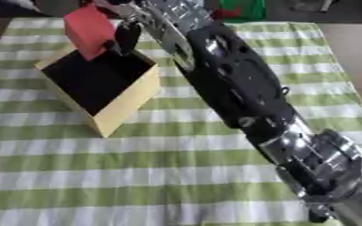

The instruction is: Pick up objects on the table and place them in the box.

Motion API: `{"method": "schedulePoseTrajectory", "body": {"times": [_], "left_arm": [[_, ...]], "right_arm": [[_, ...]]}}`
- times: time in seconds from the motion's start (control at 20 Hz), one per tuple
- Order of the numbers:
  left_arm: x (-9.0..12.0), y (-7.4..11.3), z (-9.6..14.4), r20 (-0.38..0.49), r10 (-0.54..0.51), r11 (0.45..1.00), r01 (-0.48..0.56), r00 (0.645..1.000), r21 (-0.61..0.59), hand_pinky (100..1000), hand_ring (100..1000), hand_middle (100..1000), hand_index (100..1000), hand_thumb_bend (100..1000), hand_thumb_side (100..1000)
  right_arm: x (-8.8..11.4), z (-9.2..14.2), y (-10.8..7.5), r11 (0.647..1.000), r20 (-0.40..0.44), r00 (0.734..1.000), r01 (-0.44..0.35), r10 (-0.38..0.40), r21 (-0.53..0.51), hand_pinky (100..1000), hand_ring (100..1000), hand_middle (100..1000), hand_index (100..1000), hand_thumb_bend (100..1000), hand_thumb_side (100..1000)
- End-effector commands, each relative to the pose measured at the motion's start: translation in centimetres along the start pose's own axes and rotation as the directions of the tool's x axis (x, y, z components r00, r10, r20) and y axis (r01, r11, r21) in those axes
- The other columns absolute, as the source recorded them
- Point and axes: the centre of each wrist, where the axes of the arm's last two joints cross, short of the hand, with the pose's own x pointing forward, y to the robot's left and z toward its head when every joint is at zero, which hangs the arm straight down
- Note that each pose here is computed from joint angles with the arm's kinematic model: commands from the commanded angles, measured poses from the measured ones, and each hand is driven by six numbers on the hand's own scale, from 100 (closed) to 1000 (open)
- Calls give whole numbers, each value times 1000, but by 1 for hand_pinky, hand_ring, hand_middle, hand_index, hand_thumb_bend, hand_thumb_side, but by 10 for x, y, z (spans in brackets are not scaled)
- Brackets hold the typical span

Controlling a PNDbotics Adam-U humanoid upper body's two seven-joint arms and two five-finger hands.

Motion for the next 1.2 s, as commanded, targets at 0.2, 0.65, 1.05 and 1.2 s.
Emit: {"method": "schedulePoseTrajectory", "body": {"times": [0.2,0.65,1.05,1.2], "left_arm": [[6,-1,-5,26,14,1000,-14,1000,-6,1000,504,447,606,226,100],[6,-2,-5,26,16,1000,-16,1000,-6,1000,504,447,606,225,100],[6,-2,-5,26,16,1000,-16,1000,-10,1000,505,448,606,225,100],[6,-2,-5,26,16,1000,-16,1000,-11,1000,505,448,606,226,100]], "right_arm": [[0,-12,6,999,-38,998,-52,52,-5,941,885,566,612,100,100],[3,-15,10,988,20,989,-144,143,46,975,952,790,788,227,126],[1,-13,0,944,58,956,-292,286,154,1000,1000,939,932,411,166],[1,-11,-6,911,60,932,-361,357,200,1000,1000,966,956,404,125]]}}
